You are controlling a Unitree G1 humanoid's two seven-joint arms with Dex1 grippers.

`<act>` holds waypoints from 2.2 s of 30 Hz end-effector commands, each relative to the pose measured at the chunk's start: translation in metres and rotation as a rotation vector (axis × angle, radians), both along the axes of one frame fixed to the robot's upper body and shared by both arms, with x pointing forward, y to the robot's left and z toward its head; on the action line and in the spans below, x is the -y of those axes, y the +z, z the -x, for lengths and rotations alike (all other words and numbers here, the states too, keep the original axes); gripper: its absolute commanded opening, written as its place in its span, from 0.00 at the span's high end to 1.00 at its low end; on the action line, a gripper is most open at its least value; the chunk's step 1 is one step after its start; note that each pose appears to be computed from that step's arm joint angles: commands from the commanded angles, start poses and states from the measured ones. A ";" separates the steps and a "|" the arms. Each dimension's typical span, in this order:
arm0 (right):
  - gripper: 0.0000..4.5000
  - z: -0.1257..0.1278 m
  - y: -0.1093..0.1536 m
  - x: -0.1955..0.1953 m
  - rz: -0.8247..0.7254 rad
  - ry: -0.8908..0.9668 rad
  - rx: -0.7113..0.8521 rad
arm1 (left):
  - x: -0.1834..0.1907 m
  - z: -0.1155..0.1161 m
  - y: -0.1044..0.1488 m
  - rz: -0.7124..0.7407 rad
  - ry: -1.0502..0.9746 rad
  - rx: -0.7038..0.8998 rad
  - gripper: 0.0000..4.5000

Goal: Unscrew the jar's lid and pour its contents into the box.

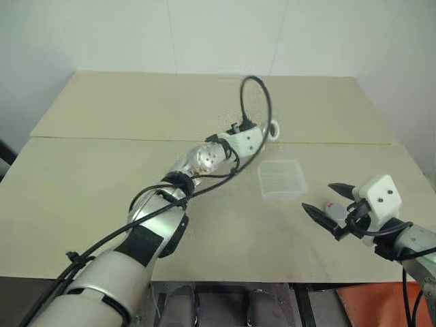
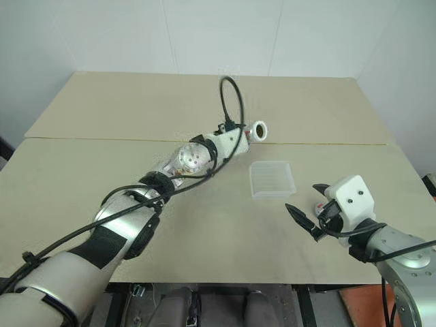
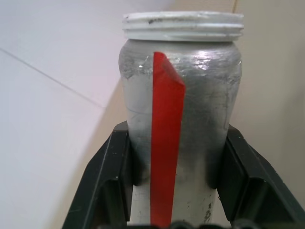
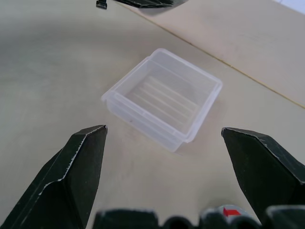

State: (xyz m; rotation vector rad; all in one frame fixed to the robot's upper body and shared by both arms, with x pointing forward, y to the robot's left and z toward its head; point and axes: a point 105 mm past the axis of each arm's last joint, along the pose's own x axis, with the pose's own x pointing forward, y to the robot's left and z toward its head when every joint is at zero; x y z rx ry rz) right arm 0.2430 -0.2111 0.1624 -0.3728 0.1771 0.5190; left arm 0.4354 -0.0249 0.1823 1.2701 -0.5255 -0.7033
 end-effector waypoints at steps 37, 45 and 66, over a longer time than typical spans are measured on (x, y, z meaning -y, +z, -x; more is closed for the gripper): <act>0.01 0.000 0.007 0.004 0.033 -0.039 0.059 | 0.020 0.005 0.043 0.617 -0.104 -0.419 0.57; 0.01 0.002 0.011 -0.001 0.045 0.017 0.054 | -0.025 0.004 0.036 0.770 -0.183 -0.529 0.57; 0.01 -0.013 -0.001 -0.012 0.069 0.119 0.032 | -0.168 0.065 -0.049 1.055 0.178 -0.560 0.57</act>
